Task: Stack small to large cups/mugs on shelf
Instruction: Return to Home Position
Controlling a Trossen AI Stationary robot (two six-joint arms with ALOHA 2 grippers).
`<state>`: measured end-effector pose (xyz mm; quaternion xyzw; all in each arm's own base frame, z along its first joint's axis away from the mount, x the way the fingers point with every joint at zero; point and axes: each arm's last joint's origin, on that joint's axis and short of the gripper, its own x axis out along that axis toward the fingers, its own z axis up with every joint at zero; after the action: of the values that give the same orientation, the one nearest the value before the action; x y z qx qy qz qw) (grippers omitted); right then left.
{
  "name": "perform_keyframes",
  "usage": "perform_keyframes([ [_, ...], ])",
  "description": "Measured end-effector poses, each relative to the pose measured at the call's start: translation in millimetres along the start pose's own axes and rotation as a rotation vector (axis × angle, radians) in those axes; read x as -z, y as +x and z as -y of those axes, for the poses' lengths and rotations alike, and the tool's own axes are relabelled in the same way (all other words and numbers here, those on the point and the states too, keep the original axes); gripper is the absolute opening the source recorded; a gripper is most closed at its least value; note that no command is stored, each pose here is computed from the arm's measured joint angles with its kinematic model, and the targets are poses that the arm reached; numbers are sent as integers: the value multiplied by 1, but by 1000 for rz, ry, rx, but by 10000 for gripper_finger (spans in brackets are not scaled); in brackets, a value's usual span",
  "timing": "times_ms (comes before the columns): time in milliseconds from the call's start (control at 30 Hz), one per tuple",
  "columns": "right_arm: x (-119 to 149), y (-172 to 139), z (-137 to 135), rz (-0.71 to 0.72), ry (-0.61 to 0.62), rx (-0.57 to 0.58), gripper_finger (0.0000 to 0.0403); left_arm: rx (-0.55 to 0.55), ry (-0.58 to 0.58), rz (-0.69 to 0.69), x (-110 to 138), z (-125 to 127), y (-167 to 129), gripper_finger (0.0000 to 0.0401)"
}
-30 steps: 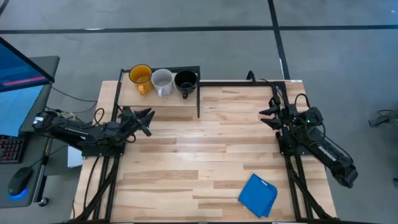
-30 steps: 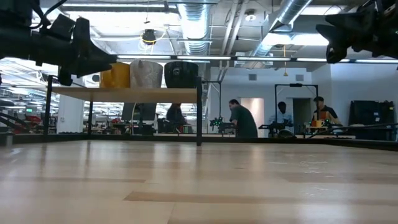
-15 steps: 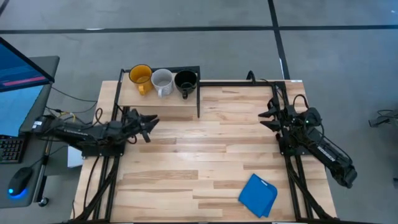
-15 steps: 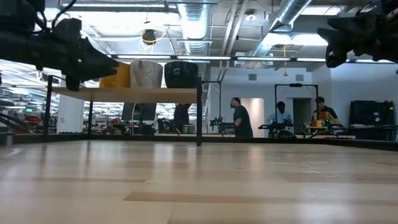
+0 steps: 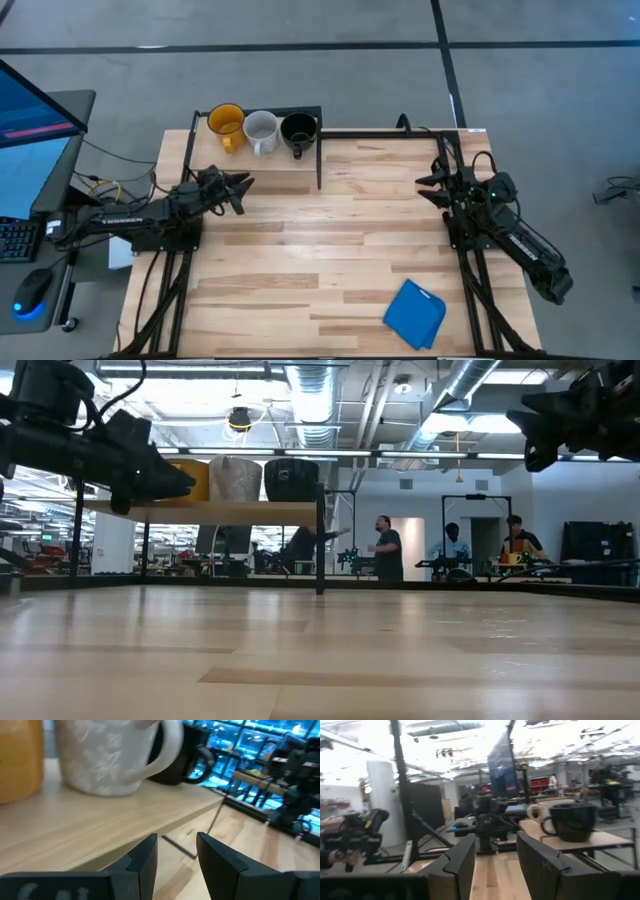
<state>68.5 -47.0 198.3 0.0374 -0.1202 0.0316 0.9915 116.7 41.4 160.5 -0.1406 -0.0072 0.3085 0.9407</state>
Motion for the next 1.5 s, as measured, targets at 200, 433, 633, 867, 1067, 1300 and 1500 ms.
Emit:
perform_keyframes([
  [200, 0, -4, 4, -13, 32, 51, 169, -29, -9, -5, 0, -4, 1, 127],
  [433, -1, -6, 5, -20, 17, 47, 169, -50, -1, -16, 1, -7, 2, 127],
  [633, -6, -5, 2, 14, -17, 16, 169, -43, -19, 11, -2, -7, -1, 127],
  [867, -8, -5, 1, 27, -13, 12, 169, -44, -36, 15, -2, -10, -11, 127],
  [1067, -8, -5, 1, 26, -12, 11, 169, 8, -48, 108, -11, -11, -23, 127],
  [1300, -8, -6, 0, 4, 32, -34, 169, 52, -16, 83, -13, -10, -26, 127],
  [1500, -8, -6, -2, -12, 54, -72, 169, 70, -16, -14, -13, -9, -28, 127],
])
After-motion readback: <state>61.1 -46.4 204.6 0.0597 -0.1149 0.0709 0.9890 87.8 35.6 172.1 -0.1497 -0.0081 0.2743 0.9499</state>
